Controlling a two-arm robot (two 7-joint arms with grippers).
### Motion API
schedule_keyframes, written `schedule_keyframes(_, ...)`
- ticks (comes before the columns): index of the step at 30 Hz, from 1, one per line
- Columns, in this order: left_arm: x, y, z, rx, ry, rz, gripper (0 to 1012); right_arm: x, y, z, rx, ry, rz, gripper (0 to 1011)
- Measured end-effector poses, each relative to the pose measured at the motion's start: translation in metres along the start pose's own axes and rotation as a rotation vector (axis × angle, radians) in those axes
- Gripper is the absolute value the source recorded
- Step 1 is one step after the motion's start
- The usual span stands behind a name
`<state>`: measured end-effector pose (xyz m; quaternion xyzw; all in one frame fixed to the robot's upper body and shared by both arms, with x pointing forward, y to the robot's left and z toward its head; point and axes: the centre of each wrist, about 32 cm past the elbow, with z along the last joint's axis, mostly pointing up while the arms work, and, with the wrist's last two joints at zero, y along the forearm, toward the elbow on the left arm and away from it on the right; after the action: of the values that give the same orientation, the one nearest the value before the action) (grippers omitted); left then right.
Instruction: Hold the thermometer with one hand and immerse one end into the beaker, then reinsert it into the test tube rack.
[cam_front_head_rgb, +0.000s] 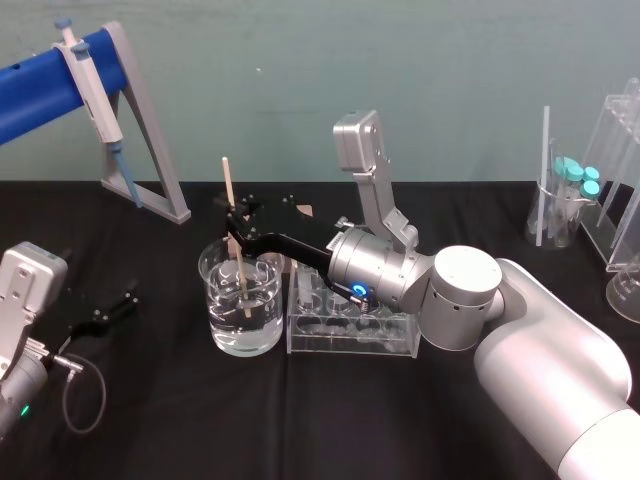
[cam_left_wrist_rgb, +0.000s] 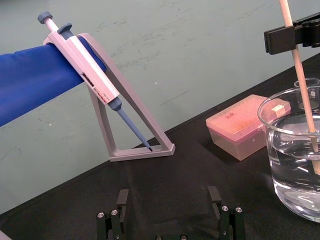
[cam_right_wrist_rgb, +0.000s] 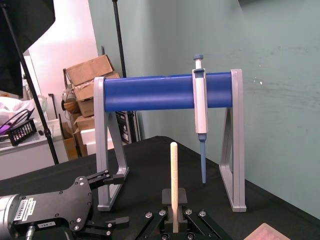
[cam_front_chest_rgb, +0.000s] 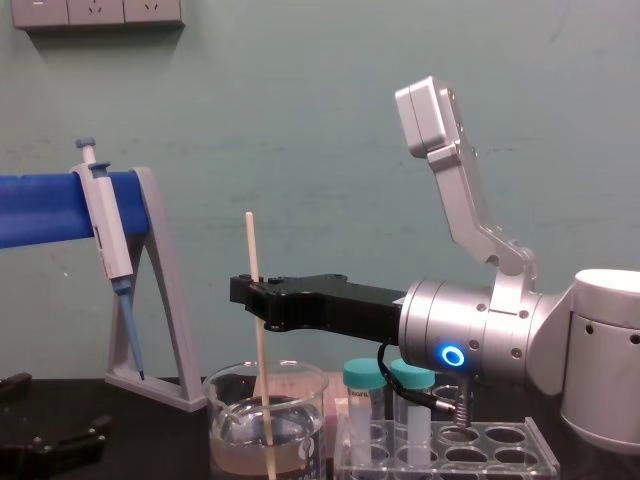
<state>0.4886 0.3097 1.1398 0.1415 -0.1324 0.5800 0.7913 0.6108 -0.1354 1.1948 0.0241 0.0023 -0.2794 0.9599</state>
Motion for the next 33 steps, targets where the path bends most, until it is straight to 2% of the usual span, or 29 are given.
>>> schedule_keyframes(33, 0.0, 0.0, 0.0, 0.0, 0.0, 0.0, 1004, 0.0, 0.0, 0.0, 0.0, 0.0, 0.0, 49)
